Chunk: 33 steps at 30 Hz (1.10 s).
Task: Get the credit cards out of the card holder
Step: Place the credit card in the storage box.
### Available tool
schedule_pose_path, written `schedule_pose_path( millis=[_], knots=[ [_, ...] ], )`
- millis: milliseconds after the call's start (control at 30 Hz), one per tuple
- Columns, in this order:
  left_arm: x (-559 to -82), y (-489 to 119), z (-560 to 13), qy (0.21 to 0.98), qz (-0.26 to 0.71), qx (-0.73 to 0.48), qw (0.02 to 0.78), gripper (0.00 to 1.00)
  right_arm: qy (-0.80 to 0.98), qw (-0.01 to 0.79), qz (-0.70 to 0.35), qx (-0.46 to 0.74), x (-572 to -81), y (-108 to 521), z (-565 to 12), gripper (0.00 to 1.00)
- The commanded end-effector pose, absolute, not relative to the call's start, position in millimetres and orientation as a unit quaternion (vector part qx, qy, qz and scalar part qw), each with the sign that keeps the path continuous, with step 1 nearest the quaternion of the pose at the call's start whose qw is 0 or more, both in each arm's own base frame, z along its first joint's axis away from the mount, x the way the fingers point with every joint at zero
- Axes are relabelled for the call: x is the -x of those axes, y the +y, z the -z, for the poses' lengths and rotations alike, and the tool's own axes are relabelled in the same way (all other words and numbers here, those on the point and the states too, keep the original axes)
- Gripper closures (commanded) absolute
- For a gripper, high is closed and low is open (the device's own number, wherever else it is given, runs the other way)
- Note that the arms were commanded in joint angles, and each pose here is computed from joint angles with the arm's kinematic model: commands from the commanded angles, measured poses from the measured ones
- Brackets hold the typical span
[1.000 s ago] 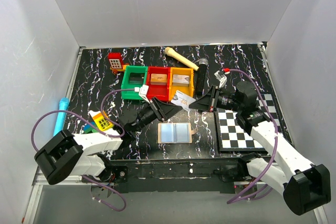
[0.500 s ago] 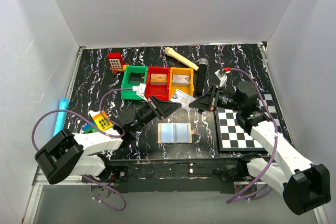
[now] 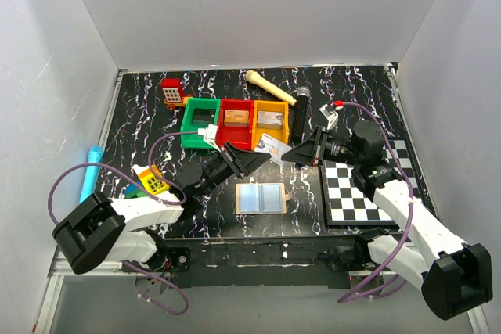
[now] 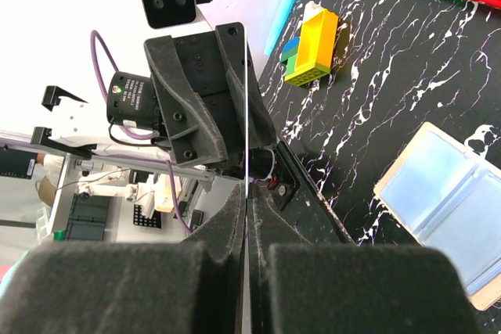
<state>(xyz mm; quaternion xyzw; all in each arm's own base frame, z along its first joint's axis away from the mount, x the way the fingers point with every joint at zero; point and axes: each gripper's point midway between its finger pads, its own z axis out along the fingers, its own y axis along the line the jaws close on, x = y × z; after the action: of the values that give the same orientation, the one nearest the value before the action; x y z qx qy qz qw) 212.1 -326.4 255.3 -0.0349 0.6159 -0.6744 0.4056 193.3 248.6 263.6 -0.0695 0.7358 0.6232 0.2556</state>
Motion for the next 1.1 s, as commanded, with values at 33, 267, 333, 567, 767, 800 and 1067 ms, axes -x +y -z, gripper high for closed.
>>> schedule_pose_path(
  millis=[33,267,333,567,767,800,1067],
  knots=[
    [-211,-316,-277,0.592,0.679,0.039,0.433,0.72,0.724,0.261,-0.632,0.088,-190,249,-270,0.99],
    [-208,-316,-276,0.589,0.683,0.038,0.430,0.81,0.722,0.257,-0.635,0.094,-187,249,-270,0.99],
    [-208,-316,-279,0.587,0.685,0.035,0.430,0.83,0.723,0.255,-0.635,0.094,-186,249,-269,0.99],
    [-207,-316,-282,0.585,0.686,0.032,0.432,0.92,0.724,0.255,-0.634,0.094,-186,248,-268,0.99],
    [-210,-316,-281,0.584,0.685,0.036,0.435,1.00,0.727,0.246,-0.634,0.092,-185,249,-267,0.99],
    [-211,-317,-281,0.584,0.684,0.038,0.435,1.00,0.730,0.246,-0.631,0.089,-186,248,-265,0.92],
    [-251,-310,-270,0.606,0.636,0.128,0.460,1.00,0.790,0.273,-0.547,0.044,-189,225,-246,0.32]
  ],
)
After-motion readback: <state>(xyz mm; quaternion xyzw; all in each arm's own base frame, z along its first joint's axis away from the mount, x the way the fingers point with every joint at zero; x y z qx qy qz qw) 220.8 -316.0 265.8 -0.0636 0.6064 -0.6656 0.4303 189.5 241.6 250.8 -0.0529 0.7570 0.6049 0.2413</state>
